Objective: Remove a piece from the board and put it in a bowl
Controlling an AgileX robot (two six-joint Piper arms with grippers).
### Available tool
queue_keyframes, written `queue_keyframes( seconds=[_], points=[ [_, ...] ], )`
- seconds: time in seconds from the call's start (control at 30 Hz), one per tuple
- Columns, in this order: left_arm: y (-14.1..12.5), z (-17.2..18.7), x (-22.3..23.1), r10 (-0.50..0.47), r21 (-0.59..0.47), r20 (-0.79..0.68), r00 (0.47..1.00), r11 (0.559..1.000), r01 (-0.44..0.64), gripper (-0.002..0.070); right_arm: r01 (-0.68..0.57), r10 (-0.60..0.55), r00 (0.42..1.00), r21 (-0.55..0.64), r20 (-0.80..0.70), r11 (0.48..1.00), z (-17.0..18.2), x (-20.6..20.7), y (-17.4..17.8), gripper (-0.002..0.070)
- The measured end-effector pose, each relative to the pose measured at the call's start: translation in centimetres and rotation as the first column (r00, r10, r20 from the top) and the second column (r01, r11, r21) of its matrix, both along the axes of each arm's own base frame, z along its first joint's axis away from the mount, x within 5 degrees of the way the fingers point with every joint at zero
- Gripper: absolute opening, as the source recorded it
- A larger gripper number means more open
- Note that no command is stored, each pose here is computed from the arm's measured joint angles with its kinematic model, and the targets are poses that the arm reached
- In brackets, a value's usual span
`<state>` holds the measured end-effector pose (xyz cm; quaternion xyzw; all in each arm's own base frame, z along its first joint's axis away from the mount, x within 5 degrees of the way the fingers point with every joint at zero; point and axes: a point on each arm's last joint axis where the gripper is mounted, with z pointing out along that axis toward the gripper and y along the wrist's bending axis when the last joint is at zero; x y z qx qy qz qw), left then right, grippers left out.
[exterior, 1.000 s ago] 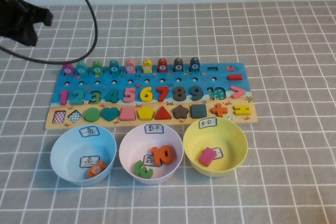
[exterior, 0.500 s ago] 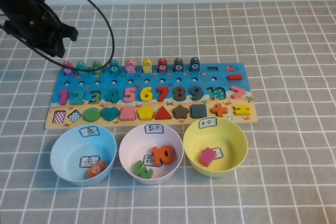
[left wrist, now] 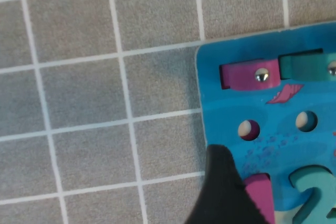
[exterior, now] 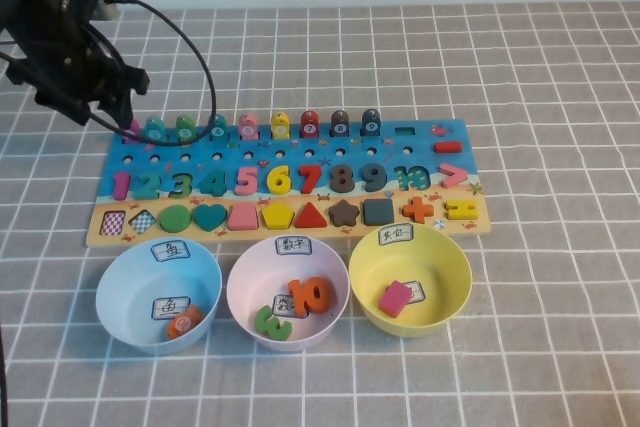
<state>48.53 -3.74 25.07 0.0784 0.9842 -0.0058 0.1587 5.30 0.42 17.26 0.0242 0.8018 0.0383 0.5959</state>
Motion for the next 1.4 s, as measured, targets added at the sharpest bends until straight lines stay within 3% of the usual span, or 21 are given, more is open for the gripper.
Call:
queue_keyframes(
  seconds=[0.8,1.4],
  points=[
    [-0.6,-1.8,1.0,0.004,-0.054,0.018,1.000,0.999,-0.003,0.0395,0.000,0.000,1.000,0.000,0.000,1.000,0.0,0.0,0.0,-0.0017],
    [-0.3,-2.4,1.3,0.002,-0.021,0.024,1.000,1.000,-0.002,0.0395,0.000,0.000,1.000,0.000,0.000,1.000,0.0,0.0,0.0,-0.0017]
  ],
)
